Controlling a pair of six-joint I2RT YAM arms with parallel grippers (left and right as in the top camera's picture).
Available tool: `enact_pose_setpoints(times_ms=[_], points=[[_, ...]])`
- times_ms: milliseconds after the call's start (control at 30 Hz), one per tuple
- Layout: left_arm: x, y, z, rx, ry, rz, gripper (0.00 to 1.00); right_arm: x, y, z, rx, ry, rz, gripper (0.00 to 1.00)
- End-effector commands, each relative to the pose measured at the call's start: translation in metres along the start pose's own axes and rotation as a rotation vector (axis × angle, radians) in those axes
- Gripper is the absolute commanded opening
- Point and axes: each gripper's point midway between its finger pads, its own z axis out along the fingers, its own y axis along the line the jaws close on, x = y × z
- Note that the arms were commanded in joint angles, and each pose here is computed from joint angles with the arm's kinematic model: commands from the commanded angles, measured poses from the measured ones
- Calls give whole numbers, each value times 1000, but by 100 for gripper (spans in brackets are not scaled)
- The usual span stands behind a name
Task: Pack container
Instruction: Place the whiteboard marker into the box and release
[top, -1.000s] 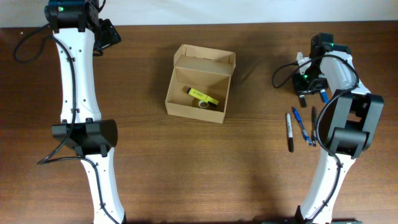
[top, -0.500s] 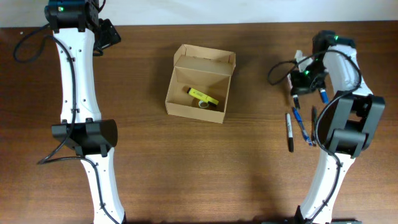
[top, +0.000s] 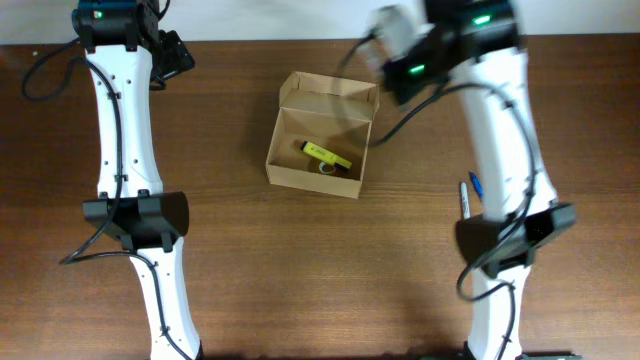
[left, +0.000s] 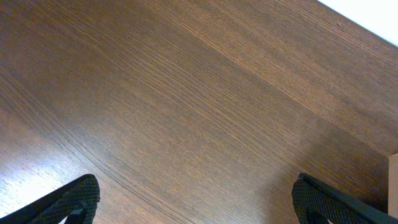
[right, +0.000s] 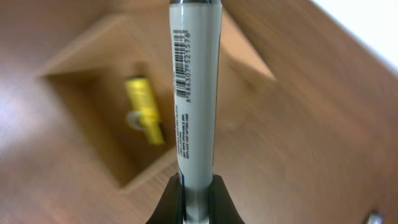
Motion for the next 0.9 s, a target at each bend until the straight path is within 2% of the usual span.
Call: enact_pose_setpoints(times_ms=[0,100,167,467,700,733,767,800,867], points=[[-2,4,3,-14,-1,5,100,-5,41,24,9,83,-296,4],[-2,4,3,-14,-1,5,100,-5,74,64,-55,136,-440,4],[-2,4,3,-14,-1,5,100,-2,80,88,-76,161,-461,4],[-2,4,3,-14,-1,5,100,32,67,176,-114,250,-431,4],[-2,4,3,-14,-1,5,100,62,59,206,-140,299,-397,4],[-2,4,3,-14,-1,5,100,65,60,207,-145,307,-395,7],[-2,4,3,-14,-1,5,100,67,60,208,-147,311,-391,21],[-1,4,3,-14,-1,5,100,68,62,208,-148,316,-385,44],[-2,4,3,-14,-1,5,100,63,63,204,-136,305,-349,56]])
